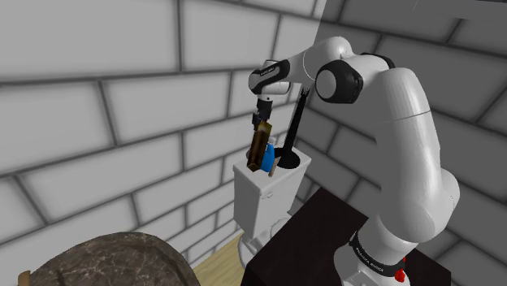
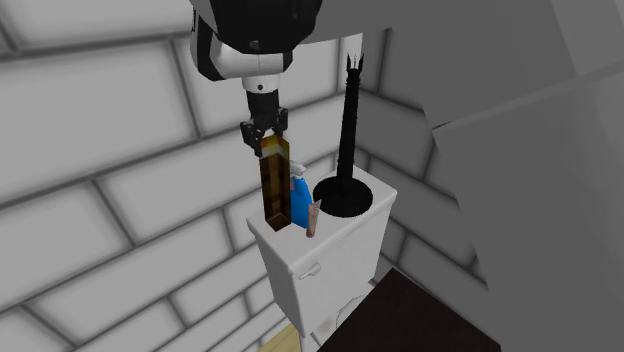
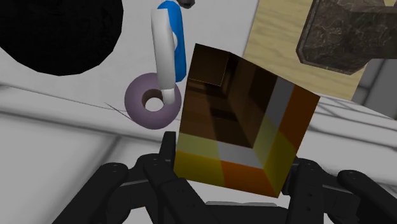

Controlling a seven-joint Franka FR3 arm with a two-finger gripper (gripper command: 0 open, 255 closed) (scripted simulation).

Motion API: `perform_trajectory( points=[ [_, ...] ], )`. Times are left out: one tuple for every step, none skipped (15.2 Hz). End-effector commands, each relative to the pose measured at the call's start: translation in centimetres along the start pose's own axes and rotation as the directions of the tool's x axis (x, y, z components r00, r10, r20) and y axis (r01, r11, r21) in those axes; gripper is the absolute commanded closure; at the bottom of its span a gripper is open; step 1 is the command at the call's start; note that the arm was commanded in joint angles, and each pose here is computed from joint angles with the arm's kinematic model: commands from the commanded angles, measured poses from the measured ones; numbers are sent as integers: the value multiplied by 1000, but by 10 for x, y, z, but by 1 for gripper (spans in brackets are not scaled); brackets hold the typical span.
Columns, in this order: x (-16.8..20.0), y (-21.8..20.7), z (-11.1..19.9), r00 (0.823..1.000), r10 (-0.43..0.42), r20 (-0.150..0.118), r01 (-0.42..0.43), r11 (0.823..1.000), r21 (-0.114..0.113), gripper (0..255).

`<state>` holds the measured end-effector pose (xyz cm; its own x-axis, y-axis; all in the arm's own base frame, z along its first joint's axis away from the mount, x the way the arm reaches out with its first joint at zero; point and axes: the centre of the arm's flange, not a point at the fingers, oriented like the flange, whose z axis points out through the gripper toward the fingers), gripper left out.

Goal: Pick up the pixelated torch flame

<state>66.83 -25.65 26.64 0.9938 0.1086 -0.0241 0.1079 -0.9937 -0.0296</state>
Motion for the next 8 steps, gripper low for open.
perform_trajectory(
  points=[
    [0, -2, -13, 1000, 0, -1, 0, 1000, -1, 255],
    [0, -3, -18, 1000, 0, -1, 0, 1000, -1, 255],
    [0, -3, -23, 1000, 0, -1, 0, 1000, -1, 255],
    [0, -3, -28, 1000, 0, -1, 0, 1000, -1, 255],
    [0, -3, -34, 1000, 0, -1, 0, 1000, -1, 255],
    [0, -3, -39, 1000, 0, -1, 0, 1000, -1, 255],
    [0, -3, -44, 1000, 0, -1, 0, 1000, -1, 255],
    [0, -3, -49, 1000, 0, -1, 0, 1000, -1, 255]
  ],
)
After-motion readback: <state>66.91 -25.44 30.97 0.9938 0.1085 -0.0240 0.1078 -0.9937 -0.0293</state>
